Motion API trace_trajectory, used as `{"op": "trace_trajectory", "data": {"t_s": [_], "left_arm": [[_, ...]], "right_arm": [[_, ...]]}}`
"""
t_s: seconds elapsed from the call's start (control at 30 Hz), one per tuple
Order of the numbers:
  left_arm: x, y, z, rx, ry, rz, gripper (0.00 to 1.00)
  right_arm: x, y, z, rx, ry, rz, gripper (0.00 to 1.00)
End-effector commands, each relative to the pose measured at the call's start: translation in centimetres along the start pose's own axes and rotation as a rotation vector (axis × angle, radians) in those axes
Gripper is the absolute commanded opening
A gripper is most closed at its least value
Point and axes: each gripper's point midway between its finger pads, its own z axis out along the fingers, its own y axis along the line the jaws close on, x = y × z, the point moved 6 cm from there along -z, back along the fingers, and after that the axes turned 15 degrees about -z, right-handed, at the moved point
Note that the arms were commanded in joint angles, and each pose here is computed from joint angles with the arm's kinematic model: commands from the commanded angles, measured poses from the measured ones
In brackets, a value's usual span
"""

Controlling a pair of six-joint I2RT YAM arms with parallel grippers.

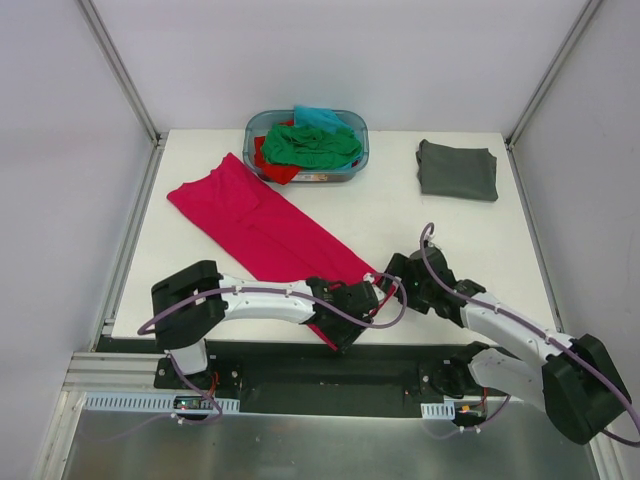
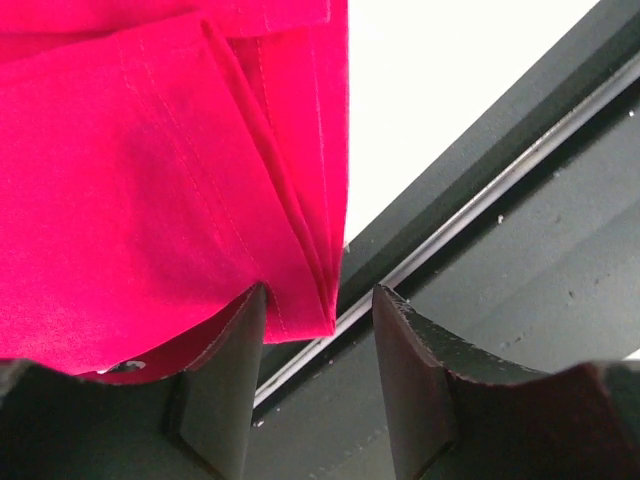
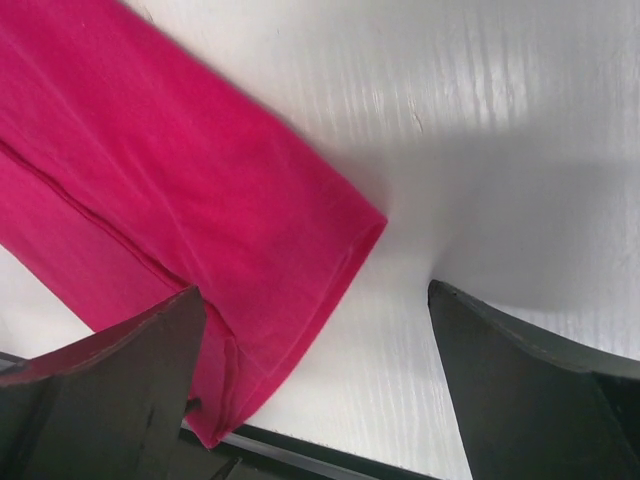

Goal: Fold and stack the t-shirts
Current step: Grab the bottom of the folded rectangular tshirt with both arms

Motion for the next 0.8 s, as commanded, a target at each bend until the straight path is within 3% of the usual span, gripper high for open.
{"op": "trace_trajectory", "data": {"t_s": [0.0,0.1,0.23,0.33,0.5,0.63,0.77], "left_arm": [[-0.9,0.0,1.0,-0.044,-0.034,-0.007,0.44],[-0.9,0.5,1.6,-0.088,-0.042,-0.022,0.35],[-1.2,1.0,1.9,-0.133,-0.071,-0.040,0.22],[-1.5,1.5,2.0,-0.173,-0.105,-0.048,0.00],[-1.8,1.4,1.2,-0.170,-0.140,-0.068,0.00],[-2.2,0.8,0.0,-0.116,-0.176,-0.065,0.00],[-2.3,-1.1,-0.7,0.056,-0.175,-0.043,0.00]], "right_arm": [[-0.9,1.7,0.4,-0.087,-0.003,0.031,0.98],[-0.9,2.0,0.7,-0.107,-0.003,0.037,0.99],[-1.0,2.0,1.1,-0.101,0.002,0.042,0.92],[-1.0,1.7,1.5,-0.072,-0.002,0.061,0.85],[-0.5,1.1,2.3,-0.023,0.021,0.061,0.65],[-0.8,1.2,2.7,-0.014,0.022,0.026,0.34],[-1.9,0.9,2.9,0.032,-0.030,-0.027,0.14]]}}
